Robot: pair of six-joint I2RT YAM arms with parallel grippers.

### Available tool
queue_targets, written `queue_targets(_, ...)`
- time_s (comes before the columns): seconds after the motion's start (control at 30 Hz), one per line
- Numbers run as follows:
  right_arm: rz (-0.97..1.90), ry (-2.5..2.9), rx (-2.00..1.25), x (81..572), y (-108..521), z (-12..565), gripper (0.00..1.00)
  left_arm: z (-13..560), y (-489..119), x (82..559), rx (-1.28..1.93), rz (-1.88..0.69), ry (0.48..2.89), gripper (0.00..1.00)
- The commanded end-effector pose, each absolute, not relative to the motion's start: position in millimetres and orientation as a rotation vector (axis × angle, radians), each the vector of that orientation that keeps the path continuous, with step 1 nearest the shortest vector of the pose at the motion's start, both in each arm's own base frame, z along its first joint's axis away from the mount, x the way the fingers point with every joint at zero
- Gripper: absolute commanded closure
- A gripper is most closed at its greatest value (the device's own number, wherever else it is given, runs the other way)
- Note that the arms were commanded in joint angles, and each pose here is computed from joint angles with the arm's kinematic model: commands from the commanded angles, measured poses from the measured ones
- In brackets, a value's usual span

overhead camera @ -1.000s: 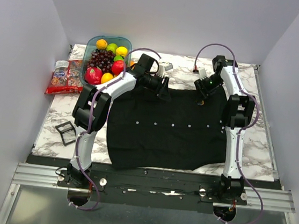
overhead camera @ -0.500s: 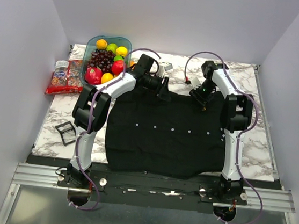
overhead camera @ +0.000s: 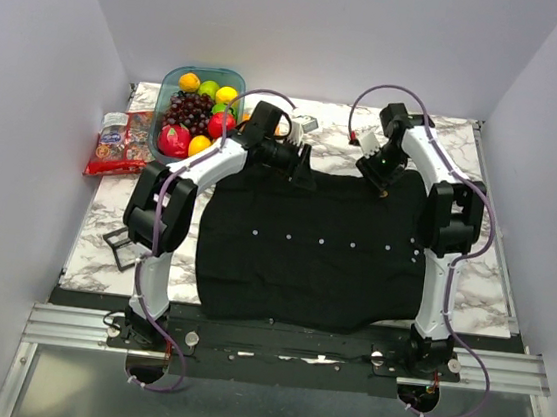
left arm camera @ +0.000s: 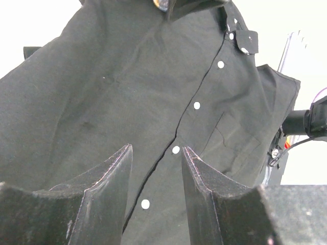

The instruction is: Remove the brooch from the garment

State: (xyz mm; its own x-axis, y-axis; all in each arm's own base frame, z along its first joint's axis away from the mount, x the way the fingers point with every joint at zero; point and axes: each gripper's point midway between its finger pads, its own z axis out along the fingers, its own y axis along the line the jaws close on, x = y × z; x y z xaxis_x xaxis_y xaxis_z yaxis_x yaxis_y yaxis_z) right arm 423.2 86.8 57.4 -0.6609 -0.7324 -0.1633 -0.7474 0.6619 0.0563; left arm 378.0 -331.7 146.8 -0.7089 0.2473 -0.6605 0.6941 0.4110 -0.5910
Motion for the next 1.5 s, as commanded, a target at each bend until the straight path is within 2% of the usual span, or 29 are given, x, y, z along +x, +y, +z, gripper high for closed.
queue_targets(0.0, 0.311, 2.653, -1.103, 433, 110, 81, 0.71, 171, -329, 378, 0.820, -1.222, 2.113, 0.48)
queue_targets(0.13, 0.523, 2.544, -1.090, 440, 142, 105, 0.73, 177, -324, 372, 0.865, -1.202, 2.083, 0.48)
queue_targets(0.27, 0.874, 2.403, -1.053, 435, 186, 134, 0.72, 196, -311, 367, 0.890, -1.159, 2.012, 0.48)
queue_targets(0.47, 1.488, 2.159, -0.896, 410, 242, 188, 0.70, 208, -286, 362, 0.991, -0.942, 1.873, 0.49)
queue_targets(0.67, 1.932, 2.081, -0.724, 378, 255, 205, 0.65, 207, -273, 349, 1.194, -0.733, 1.701, 0.48)
queue_targets(0.87, 2.076, 2.021, -0.672, 360, 253, 214, 0.60, 209, -291, 345, 1.362, -0.675, 1.492, 0.50)
queue_targets(1.07, 2.048, 2.020, -0.703, 347, 251, 215, 0.55, 215, -308, 363, 1.421, -0.673, 1.395, 0.50)
queue_targets(1.33, 1.897, 2.044, -0.850, 329, 244, 207, 0.55, 230, -339, 344, 1.454, -0.916, 1.171, 0.52)
queue_targets(1.47, 1.859, 2.056, -0.888, 326, 242, 205, 0.55, 231, -347, 342, 1.456, -0.945, 1.162, 0.54)
